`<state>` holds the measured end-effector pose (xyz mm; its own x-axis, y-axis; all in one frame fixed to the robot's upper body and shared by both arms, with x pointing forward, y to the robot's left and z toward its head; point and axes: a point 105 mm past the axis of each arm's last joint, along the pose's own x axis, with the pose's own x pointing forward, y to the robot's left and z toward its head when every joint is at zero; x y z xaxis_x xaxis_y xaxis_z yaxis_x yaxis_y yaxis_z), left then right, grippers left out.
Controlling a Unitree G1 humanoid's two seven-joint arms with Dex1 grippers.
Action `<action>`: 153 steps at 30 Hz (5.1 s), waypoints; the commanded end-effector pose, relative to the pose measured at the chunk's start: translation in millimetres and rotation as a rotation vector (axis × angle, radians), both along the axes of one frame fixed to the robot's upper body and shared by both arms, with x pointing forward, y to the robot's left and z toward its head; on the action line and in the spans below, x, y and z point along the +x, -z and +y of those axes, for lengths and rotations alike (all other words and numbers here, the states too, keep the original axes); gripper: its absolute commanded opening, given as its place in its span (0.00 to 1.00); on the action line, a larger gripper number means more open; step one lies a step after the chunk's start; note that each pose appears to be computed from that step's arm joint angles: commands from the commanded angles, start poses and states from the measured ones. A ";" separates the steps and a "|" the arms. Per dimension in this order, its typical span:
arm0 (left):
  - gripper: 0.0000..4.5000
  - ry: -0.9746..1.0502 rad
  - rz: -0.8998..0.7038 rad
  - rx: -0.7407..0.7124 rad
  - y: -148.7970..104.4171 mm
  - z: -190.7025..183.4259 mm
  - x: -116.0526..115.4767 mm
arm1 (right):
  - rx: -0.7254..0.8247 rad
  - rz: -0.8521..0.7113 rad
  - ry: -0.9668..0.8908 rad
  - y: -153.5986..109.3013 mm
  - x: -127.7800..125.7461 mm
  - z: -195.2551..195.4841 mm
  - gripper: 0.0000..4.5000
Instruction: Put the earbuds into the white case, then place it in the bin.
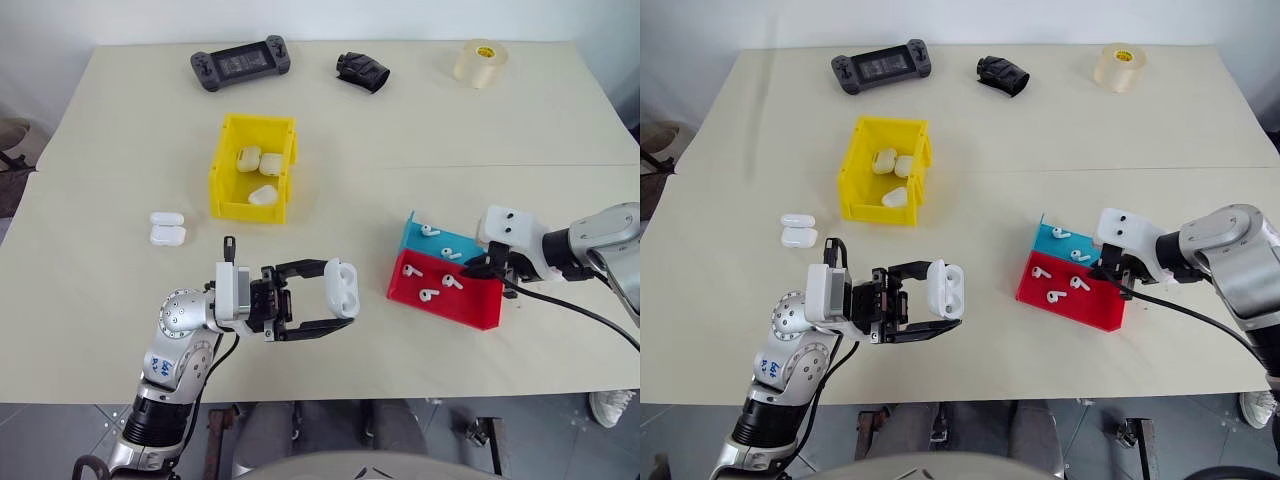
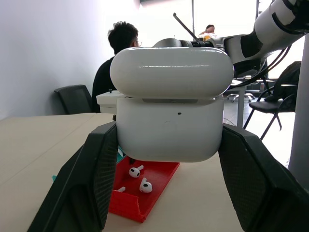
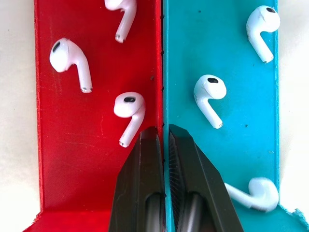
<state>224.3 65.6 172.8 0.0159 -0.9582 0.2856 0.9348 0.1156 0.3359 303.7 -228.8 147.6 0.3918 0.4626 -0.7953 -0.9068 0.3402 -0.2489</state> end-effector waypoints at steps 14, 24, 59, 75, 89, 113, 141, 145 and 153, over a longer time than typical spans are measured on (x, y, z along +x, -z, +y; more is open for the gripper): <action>0.61 -0.008 -0.044 -0.002 -8.8 1.1 -6.3 | -0.068 0.013 -0.226 1.1 1.8 -6.3 0.01; 0.61 -0.018 -0.044 0.002 -9.7 1.6 -7.7 | -0.111 0.021 -0.330 -1.2 11.6 -12.3 0.01; 0.61 0.007 -0.033 0.005 -8.9 1.6 -8.0 | 0.015 -0.052 -0.313 -47.0 -21.2 -7.9 1.00; 0.61 0.056 -0.022 0.001 -3.6 3.1 -0.4 | 0.191 -0.114 -0.052 -28.5 -84.3 -27.2 1.00; 0.61 0.061 -0.013 -0.007 -2.9 -0.4 -1.3 | 0.265 0.084 0.351 -16.4 -57.9 -3.9 1.00; 0.61 0.032 -0.015 -0.017 -6.1 -1.8 -6.1 | 0.175 0.069 0.446 5.0 -24.8 20.1 0.91; 0.61 0.033 -0.006 -0.018 -5.4 -2.5 -9.7 | -0.117 0.018 -0.458 -2.7 -49.2 35.9 0.86; 0.61 0.029 -0.005 -0.017 -5.6 -1.9 -10.6 | -0.168 0.011 -0.508 6.0 -43.3 36.3 0.86; 0.61 0.017 -0.003 -0.015 -6.0 -1.4 -12.7 | -0.229 -0.010 -0.531 10.1 -32.9 28.4 0.86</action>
